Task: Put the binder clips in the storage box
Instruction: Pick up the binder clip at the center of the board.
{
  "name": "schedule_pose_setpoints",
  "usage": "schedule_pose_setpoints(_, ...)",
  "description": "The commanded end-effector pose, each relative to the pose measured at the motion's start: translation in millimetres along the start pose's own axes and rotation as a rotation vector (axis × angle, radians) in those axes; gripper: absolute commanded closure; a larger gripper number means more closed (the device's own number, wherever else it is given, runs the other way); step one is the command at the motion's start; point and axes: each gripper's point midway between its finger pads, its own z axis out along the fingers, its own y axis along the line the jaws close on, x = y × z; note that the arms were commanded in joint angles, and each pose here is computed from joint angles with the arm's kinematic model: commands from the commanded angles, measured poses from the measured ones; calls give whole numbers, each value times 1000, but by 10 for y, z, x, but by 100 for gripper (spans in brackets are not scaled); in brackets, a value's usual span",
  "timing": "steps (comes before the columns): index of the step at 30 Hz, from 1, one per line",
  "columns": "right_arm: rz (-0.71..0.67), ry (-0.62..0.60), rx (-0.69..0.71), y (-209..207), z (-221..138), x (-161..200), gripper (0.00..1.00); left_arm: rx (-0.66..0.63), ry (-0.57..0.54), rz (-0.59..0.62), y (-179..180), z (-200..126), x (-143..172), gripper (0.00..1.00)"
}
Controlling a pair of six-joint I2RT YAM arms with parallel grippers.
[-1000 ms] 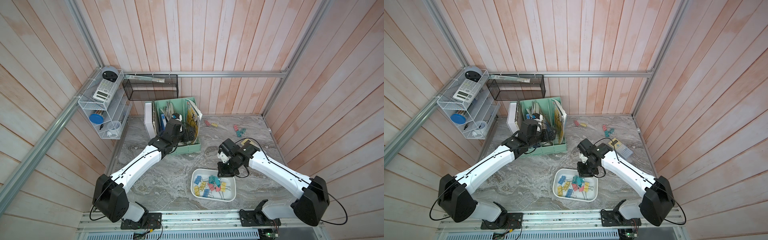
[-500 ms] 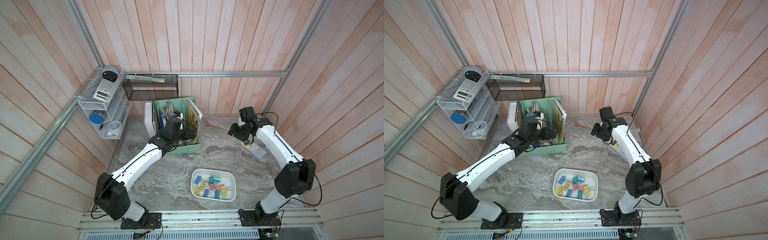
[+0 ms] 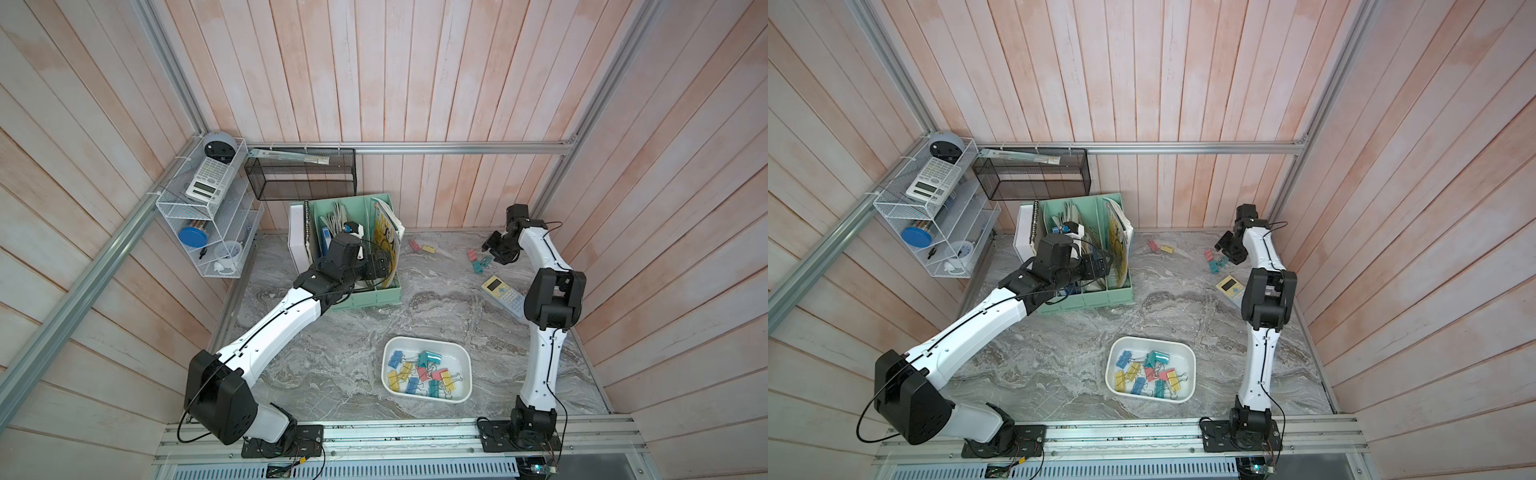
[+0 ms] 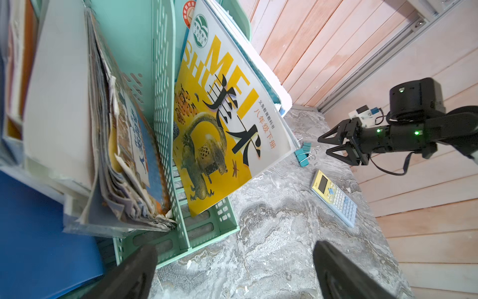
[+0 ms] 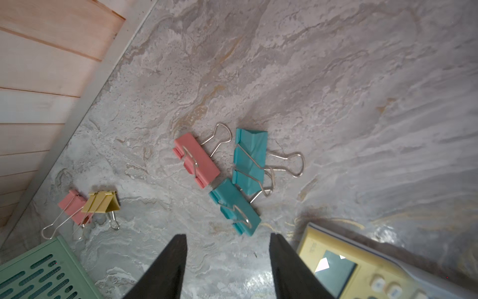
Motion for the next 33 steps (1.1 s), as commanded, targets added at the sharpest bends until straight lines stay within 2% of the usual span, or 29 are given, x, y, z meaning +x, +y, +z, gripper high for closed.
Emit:
schedule_pose_setpoints(1, -25, 41, -51, 120, 96, 9, 44, -20, -24, 10, 29, -82, -84, 0)
schedule_pose_setpoints(6, 16, 67, -73, 78, 225, -23, 56, -40, -15, -5, 70, -97, -65, 0)
schedule_pose_setpoints(13, -10, 91, -93, 72, 166, 67, 53, -69, -34, -46, 117, -108, -100, 0)
schedule_pose_setpoints(18, 12, 123, -125, 72, 119, 209, 59, -86, -45, -81, 161, -112, -88, 0)
schedule_pose_setpoints(25, -18, 116, -144, 65, 103, 257, 81, -93, -90, -146, 234, -198, -54, 0)
schedule_pose_setpoints(27, -41, 98, -132, 56, 90, 215, 84, -89, -96, -145, 243, -220, -40, 0)
schedule_pose_setpoints(33, -51, 81, -131, 81, 56, 180, 100, -90, -78, -57, 231, -292, -30, 0)
